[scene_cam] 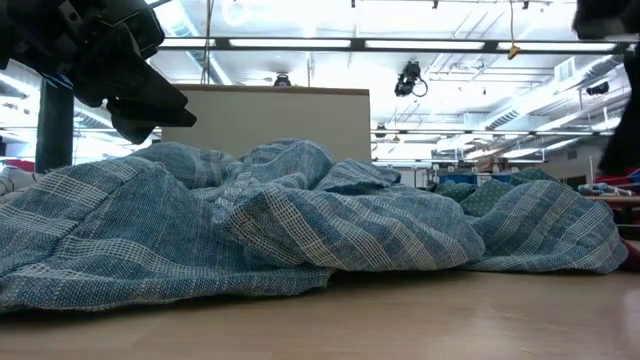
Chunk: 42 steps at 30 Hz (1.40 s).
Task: Sort clothes
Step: Put the red sock into the white laundry organizer
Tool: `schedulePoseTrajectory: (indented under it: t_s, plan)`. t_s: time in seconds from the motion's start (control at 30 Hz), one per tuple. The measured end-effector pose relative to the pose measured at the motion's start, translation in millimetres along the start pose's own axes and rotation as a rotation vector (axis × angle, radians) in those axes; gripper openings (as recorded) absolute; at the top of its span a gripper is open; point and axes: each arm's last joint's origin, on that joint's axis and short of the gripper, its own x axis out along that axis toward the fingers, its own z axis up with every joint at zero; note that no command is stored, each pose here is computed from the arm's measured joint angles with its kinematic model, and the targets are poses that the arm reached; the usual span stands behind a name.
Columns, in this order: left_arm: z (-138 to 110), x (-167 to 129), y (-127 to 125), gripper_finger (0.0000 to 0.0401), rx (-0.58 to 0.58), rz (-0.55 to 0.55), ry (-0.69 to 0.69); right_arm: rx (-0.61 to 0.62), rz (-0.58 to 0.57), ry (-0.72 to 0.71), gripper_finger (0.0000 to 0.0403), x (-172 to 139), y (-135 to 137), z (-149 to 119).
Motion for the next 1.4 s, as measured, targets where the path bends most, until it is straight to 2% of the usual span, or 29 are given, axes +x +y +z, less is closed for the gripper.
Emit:
schedulePoseTrajectory:
  t_s: [0.2, 0.33, 0.4, 0.5, 0.57, 0.67, 0.83, 0.97, 1.1, 1.2, 1.4]
  plan:
    - [0, 0, 0, 0.0152, 0.000, 0.000, 0.000, 0.087, 0.123, 0.031, 0.0137, 31, -7, -22]
    - [0, 0, 0, 0.0152, 0.000, 0.000, 0.000, 0.111, 0.163, 0.052, 0.0128, 45, -16, -32]
    - [0, 0, 0, 0.0152, 0.000, 0.000, 0.000, 0.117, 0.171, 0.048, 0.0100, 49, -19, -34]
    - [0, 0, 0, 0.0152, 0.000, 0.000, 0.000, 0.091, 0.156, 0.041, 0.0025, 49, -20, -34]
    - [0, 0, 0, 0.0152, 0.000, 0.000, 0.000, 0.053, 0.130, 0.053, 0.0013, 45, -18, -32]
    - [0, 0, 0, 0.0152, 0.000, 0.000, 0.000, -0.025, 0.015, 0.109, 0.0006, 32, -19, -24]
    - [0, 0, 0, 0.0152, 0.000, 0.000, 0.000, -0.104, -0.082, 0.063, 0.0003, -12, -20, 10]
    - [0, 0, 0, 0.0152, 0.000, 0.004, -0.002, -0.146, -0.052, -0.026, 0.0003, -49, -21, 45]
    - [0, 0, 0, 0.0152, 0.000, 0.006, -0.003, -0.204, -0.045, -0.105, 0.0002, -74, -26, 85]
    - [0, 0, 0, 0.0152, 0.000, 0.006, -0.003, -0.270, -0.036, -0.148, 0.0001, -85, -28, 118]
    - [0, 0, 0, 0.0152, 0.001, 0.007, -0.003, -0.419, -0.024, -0.236, 0.0001, -83, -25, 192]
